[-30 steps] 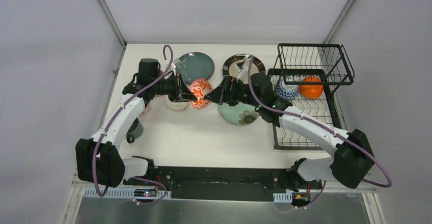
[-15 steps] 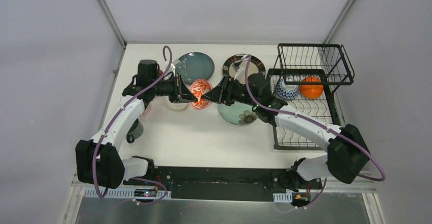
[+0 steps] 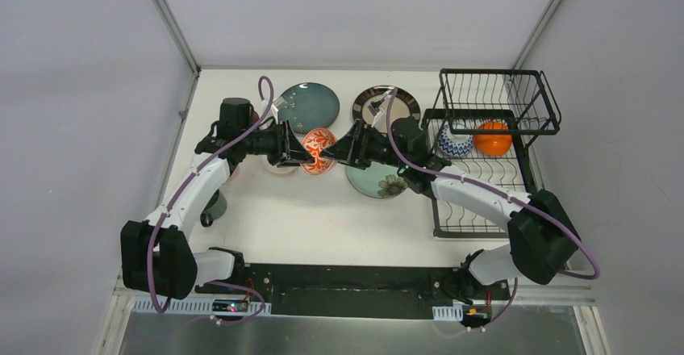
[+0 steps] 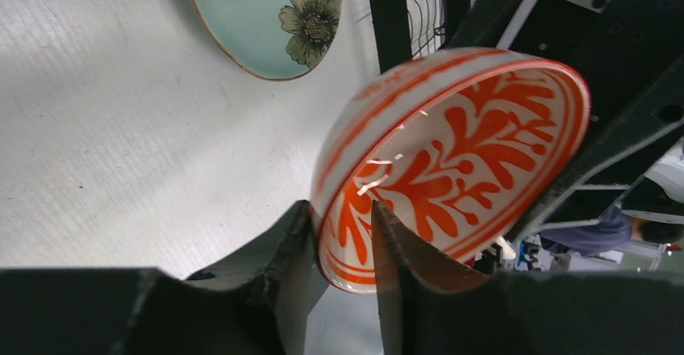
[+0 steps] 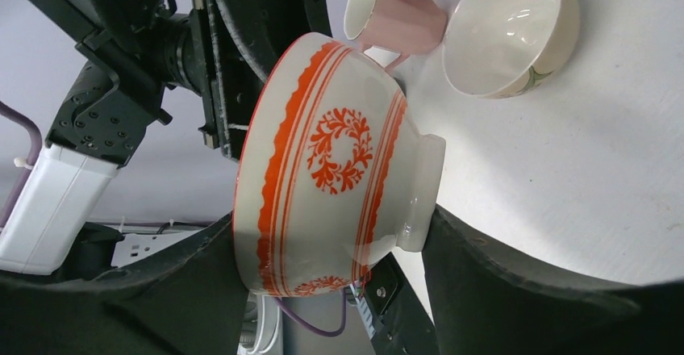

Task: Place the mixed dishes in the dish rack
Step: Turn the bowl upside down on the dish rack.

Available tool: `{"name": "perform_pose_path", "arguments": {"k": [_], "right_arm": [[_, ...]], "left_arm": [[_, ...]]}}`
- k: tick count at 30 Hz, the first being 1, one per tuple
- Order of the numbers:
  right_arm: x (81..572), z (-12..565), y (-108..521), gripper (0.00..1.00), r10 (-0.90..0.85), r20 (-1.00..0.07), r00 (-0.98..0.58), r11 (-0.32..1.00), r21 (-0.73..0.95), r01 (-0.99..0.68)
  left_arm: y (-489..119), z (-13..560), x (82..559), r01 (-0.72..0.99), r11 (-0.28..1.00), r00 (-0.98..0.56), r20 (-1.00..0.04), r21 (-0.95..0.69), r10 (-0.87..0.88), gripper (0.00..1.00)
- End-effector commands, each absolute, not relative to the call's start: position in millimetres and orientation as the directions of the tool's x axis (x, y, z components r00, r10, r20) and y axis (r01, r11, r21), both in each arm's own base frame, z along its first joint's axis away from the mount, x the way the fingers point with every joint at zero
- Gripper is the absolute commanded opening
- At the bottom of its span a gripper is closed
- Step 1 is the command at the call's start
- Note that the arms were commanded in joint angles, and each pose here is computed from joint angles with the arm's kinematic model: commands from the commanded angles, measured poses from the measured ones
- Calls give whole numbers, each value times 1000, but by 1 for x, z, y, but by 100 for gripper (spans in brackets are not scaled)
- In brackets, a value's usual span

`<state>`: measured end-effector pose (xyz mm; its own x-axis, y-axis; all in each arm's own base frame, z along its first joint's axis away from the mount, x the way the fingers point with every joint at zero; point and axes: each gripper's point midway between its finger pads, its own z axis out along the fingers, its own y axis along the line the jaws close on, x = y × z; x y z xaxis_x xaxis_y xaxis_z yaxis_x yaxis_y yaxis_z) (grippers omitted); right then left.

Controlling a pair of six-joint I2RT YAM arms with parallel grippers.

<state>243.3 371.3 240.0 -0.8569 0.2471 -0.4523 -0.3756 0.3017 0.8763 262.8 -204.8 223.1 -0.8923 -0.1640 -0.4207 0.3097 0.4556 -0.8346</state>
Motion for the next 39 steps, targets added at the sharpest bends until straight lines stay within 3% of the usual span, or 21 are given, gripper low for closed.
{"name": "perform_pose_path", "arguments": {"k": [1, 11, 18, 28, 39], "right_arm": [[259, 250, 368, 49, 315, -447, -838, 274, 888, -370], [269, 238, 357, 47, 349, -424, -836, 304, 895, -327], [275, 238, 343, 46, 388, -427, -817, 324, 893, -313], [275, 237, 290, 45, 470, -496, -730, 477, 839, -262], [258, 216, 212, 43, 554, -534, -639, 654, 754, -63]], "left_arm": [[-203, 238, 260, 390, 442, -856, -494, -808, -149, 35], [-200, 238, 260, 395, 470, -849, -509, -789, -142, 59], [-196, 239, 256, 406, 498, -838, -529, -767, -131, 97], [-177, 220, 259, 384, 633, -819, -565, -672, -103, 99], [-176, 215, 257, 385, 638, -823, -561, -666, -89, 99]]}}
